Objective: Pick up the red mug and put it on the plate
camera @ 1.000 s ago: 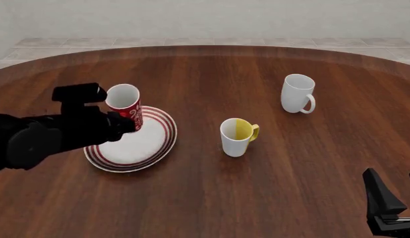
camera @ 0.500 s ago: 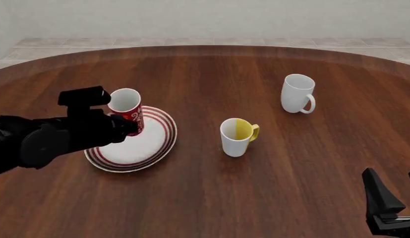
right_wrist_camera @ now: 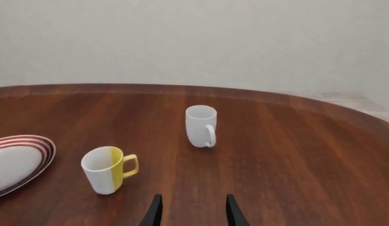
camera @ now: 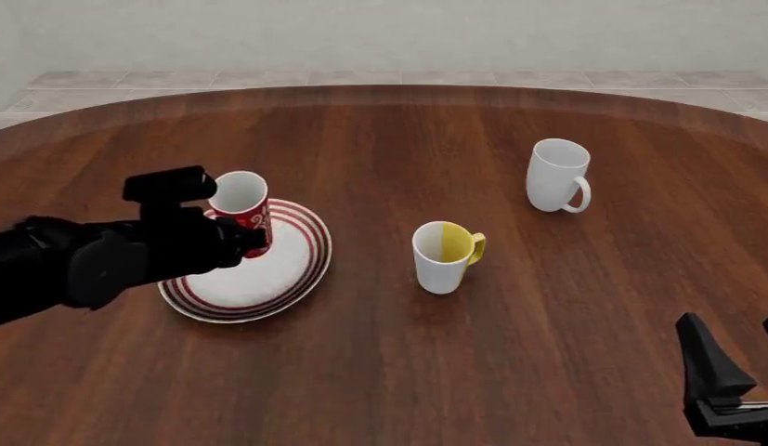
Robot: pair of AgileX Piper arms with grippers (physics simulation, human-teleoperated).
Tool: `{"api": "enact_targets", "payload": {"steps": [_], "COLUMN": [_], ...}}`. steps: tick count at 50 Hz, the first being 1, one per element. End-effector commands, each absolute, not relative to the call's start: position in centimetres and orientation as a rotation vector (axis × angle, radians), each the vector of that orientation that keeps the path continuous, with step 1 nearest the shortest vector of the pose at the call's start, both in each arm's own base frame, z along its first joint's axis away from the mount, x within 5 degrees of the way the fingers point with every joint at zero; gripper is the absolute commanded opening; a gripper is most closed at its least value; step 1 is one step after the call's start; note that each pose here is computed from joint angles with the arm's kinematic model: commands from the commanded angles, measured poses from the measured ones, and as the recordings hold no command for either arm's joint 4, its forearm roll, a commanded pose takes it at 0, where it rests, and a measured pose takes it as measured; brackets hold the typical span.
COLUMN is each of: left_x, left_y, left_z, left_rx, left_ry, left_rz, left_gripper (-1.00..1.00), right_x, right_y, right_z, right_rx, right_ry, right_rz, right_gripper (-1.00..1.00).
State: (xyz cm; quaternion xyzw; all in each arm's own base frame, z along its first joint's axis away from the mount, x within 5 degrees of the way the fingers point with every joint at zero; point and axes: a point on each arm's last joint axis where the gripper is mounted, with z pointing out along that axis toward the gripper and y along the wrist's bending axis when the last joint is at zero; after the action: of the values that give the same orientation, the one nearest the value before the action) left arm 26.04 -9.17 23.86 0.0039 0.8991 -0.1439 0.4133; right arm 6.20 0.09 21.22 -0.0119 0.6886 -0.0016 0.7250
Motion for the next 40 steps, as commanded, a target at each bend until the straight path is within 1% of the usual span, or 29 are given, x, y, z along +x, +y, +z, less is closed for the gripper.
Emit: {"api": "enact_targets", "payload": {"steps": [1, 15, 40], "left_x": [26.9, 27.7, 28.4], "left_y": [-9.2, -9.1, -8.1], "left_z": [23.3, 22.3, 21.7], "left_rx": [0.009, -0.006, -0.035], "left_ry": [2.263, 2.283, 2.292], "left_rz": [-0.35, -0.338, -0.308], "left_gripper": [-1.0, -1.0, -1.0], "right_x": [6.3, 6.3, 6.5], "right_y": [0.1, 0.1, 0.1], "right_z": [21.2, 21.2, 21.2], "right_rx": [-0.026, -0.022, -0.03], "right_ry": [1.522, 1.524, 1.527], "right_rz": [-0.006, -0.004, -0.005], "right_gripper": [1.0, 1.0, 1.0]}}
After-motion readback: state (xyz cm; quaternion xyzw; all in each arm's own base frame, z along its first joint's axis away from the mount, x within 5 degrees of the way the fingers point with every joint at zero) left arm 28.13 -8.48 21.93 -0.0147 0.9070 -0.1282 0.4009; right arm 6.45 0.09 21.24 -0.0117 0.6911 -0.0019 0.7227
